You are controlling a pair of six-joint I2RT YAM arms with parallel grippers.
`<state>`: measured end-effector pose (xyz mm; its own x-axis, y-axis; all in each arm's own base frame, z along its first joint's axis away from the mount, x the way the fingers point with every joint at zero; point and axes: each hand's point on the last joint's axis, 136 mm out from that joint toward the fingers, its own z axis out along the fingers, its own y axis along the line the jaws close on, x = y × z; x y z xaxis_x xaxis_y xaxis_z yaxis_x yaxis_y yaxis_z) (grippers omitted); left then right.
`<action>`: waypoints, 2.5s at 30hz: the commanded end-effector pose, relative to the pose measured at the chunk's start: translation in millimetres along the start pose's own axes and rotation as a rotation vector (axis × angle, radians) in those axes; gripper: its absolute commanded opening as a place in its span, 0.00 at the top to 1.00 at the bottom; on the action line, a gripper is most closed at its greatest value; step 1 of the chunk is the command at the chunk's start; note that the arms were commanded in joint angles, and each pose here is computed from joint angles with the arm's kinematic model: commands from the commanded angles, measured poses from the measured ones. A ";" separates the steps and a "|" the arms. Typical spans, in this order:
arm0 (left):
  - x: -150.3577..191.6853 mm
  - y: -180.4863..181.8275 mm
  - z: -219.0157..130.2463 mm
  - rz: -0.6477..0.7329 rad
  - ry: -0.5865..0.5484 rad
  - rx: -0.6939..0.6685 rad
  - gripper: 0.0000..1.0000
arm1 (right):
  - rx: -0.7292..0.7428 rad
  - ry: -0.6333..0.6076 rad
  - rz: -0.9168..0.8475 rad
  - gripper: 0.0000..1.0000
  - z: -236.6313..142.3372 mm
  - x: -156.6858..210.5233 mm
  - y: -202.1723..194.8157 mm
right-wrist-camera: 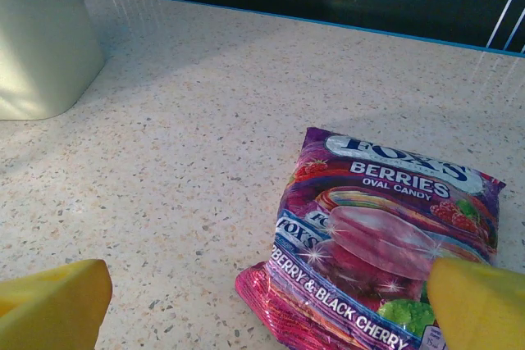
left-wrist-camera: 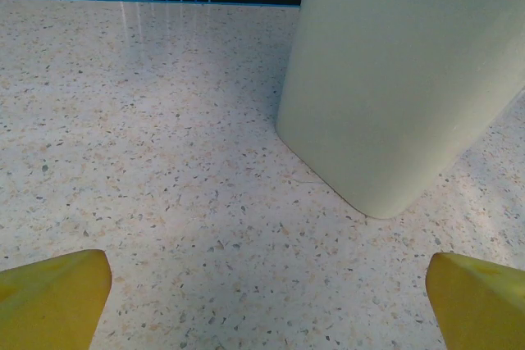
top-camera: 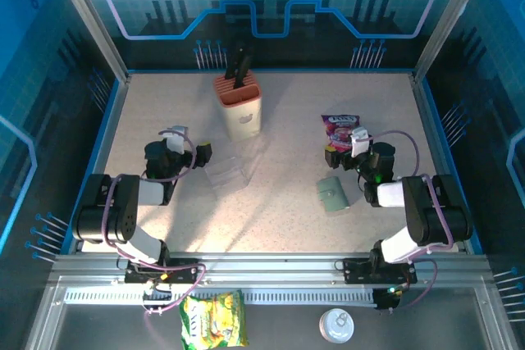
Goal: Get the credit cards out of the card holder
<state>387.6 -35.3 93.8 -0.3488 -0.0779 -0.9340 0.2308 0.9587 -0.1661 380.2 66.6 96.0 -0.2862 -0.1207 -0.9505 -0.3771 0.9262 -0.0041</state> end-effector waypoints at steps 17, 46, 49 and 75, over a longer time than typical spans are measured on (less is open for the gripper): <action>-5.8 -3.2 -1.6 0.024 -0.032 0.024 0.01 | 0.037 -0.016 -0.003 0.00 2.1 -7.3 -10.0; -26.7 9.4 -16.9 0.004 -0.064 -0.105 0.01 | 0.147 -0.019 0.022 0.00 -12.4 -25.9 -24.1; -36.9 10.3 -26.6 0.007 -0.060 -0.164 0.01 | 0.154 0.021 0.038 0.00 -15.9 -32.1 -22.5; -6.1 -35.1 -90.0 -0.785 0.508 -0.233 0.23 | -0.155 0.517 0.297 0.34 -27.6 -69.0 129.5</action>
<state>316.2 -21.6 142.5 -0.6228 -0.6066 -0.4940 -0.3611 0.7831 -0.5063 343.0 166.3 180.0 -0.6756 -0.0700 -0.7340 -0.3603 0.8999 0.2458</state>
